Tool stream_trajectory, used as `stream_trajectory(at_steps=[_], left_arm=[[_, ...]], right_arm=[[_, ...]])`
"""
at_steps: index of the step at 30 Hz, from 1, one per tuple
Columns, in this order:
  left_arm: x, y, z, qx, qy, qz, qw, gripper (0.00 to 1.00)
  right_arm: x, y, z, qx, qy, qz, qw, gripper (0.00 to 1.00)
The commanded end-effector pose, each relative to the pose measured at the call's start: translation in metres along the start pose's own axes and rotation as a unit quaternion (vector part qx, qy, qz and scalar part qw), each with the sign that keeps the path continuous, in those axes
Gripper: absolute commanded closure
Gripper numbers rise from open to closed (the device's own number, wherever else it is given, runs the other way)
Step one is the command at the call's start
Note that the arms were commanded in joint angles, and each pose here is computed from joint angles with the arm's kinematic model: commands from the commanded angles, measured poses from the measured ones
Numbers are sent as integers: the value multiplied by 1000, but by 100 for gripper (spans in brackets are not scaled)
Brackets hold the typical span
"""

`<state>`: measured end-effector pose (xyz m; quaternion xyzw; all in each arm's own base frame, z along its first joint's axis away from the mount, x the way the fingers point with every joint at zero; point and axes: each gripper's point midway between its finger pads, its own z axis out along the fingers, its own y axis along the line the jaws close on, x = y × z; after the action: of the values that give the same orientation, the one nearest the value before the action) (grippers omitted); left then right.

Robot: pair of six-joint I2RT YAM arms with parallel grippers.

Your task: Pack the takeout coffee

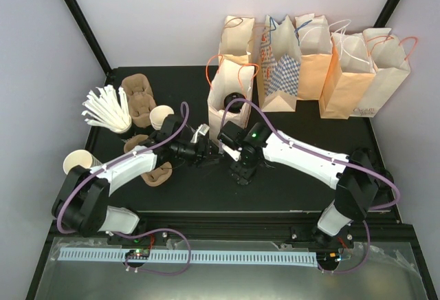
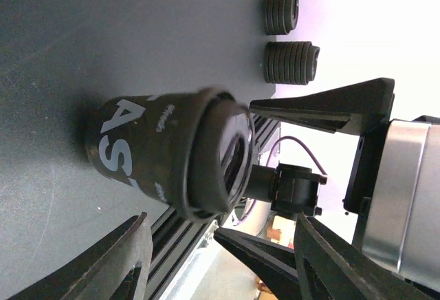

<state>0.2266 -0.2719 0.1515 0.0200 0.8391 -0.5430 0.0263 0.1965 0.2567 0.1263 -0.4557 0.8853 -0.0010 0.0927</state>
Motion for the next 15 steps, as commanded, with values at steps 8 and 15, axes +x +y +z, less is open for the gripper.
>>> stream_trajectory(at_steps=[8, 15], left_arm=[[-5, -5, 0, 8, 9, 10, 1000, 41], [-3, -1, 2, 5, 13, 8, 1000, 43]], right_arm=[[-11, 1, -9, 2, -17, -6, 1000, 7], [-19, 3, -35, -13, -55, 46, 997, 7]])
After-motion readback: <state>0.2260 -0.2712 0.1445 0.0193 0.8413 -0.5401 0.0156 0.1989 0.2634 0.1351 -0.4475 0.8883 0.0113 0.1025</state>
